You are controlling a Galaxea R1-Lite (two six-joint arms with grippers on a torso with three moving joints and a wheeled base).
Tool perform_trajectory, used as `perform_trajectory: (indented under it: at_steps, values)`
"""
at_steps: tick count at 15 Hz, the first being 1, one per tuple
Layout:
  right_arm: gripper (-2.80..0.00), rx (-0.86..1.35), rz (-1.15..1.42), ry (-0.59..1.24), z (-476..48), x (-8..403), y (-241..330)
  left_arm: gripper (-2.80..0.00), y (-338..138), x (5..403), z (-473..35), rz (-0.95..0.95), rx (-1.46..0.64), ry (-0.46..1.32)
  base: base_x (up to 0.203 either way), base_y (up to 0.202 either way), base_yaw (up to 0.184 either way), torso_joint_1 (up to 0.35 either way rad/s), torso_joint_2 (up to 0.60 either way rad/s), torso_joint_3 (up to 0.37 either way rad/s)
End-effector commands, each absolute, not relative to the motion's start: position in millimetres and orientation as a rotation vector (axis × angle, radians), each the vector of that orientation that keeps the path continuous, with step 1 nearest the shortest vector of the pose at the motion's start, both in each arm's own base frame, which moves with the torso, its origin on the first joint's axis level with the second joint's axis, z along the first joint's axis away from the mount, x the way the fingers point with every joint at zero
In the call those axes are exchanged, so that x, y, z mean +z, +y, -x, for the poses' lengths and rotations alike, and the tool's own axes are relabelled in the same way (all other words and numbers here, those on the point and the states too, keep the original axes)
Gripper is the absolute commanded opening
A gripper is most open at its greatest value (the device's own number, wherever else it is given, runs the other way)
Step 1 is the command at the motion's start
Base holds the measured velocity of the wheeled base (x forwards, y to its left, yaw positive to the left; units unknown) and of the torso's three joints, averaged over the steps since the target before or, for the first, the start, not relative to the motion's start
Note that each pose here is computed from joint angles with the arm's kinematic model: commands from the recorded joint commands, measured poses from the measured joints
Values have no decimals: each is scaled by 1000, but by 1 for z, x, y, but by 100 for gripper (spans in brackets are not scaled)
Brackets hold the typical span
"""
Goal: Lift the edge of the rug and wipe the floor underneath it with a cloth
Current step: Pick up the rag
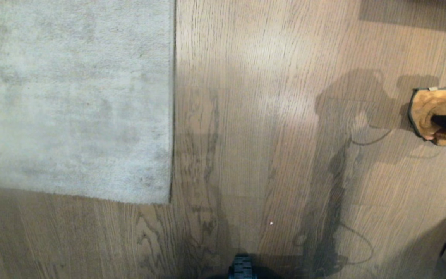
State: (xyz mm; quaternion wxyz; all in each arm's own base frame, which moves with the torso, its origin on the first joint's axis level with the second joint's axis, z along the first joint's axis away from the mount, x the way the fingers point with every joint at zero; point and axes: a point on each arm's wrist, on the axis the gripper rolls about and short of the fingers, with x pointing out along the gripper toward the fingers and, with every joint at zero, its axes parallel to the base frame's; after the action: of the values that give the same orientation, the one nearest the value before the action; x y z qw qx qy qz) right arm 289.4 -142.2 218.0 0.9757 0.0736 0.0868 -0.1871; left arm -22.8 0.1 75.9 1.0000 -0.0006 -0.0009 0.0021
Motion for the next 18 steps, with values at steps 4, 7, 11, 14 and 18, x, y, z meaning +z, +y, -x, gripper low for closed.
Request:
perform_trajectory:
  at_steps: [4,7,11,14,18]
  values:
    - [0,-377,-166,146,-298,215,-146,-280,0,76,23,2,5,-3,0,0,0,0,0,0]
    - [0,-376,-161,121,-303,217,-149,-280,0,76,23,2,5,-3,0,0,0,0,0,0]
    - [0,-374,-158,113,-307,214,-151,-280,0,76,23,2,5,-3,0,0,0,0,0,0]
    - [0,-374,-158,112,-308,212,-151,-280,0,76,23,2,5,-3,0,0,0,0,0,0]
    - [0,-369,-157,108,-311,209,-152,-280,0,76,23,2,5,-3,0,0,0,0,0,0]
